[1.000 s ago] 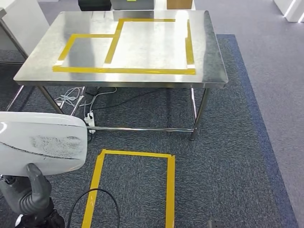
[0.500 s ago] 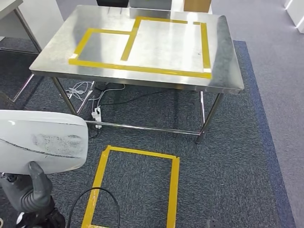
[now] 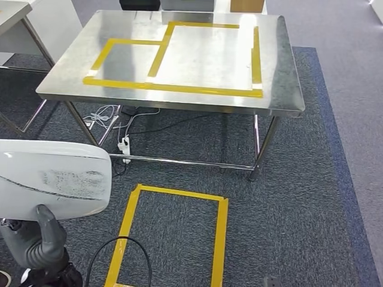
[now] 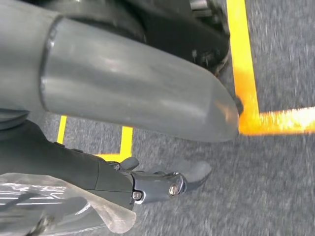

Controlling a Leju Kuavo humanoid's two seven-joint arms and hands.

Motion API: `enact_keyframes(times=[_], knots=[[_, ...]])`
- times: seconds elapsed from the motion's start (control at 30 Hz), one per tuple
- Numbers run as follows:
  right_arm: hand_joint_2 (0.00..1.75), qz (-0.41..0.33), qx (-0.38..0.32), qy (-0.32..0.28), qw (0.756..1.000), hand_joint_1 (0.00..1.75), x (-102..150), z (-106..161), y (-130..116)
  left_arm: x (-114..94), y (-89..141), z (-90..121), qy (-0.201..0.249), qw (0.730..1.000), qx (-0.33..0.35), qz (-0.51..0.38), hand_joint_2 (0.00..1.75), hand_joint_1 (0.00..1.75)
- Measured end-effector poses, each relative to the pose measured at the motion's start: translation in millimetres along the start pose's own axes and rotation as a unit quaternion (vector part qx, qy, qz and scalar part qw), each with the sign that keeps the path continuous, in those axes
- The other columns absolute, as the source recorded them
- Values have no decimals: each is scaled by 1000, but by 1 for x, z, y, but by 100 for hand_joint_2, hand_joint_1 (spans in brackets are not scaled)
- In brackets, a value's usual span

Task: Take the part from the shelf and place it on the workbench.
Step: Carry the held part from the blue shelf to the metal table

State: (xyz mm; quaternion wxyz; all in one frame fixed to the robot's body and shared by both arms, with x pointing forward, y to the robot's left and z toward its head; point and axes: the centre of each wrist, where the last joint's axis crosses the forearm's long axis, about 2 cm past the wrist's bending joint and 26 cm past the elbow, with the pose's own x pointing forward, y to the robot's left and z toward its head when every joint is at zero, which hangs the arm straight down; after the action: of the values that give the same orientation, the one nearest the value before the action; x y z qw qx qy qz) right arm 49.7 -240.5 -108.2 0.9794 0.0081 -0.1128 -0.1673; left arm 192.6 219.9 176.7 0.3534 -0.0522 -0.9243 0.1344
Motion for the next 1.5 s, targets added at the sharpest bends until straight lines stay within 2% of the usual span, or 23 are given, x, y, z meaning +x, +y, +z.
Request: enact_keyframes(times=[1.5], knots=[[0,-1,15,-8,1000,0,2,0,1,0,-1,-1,-1,1000,-3,11,175,175]])
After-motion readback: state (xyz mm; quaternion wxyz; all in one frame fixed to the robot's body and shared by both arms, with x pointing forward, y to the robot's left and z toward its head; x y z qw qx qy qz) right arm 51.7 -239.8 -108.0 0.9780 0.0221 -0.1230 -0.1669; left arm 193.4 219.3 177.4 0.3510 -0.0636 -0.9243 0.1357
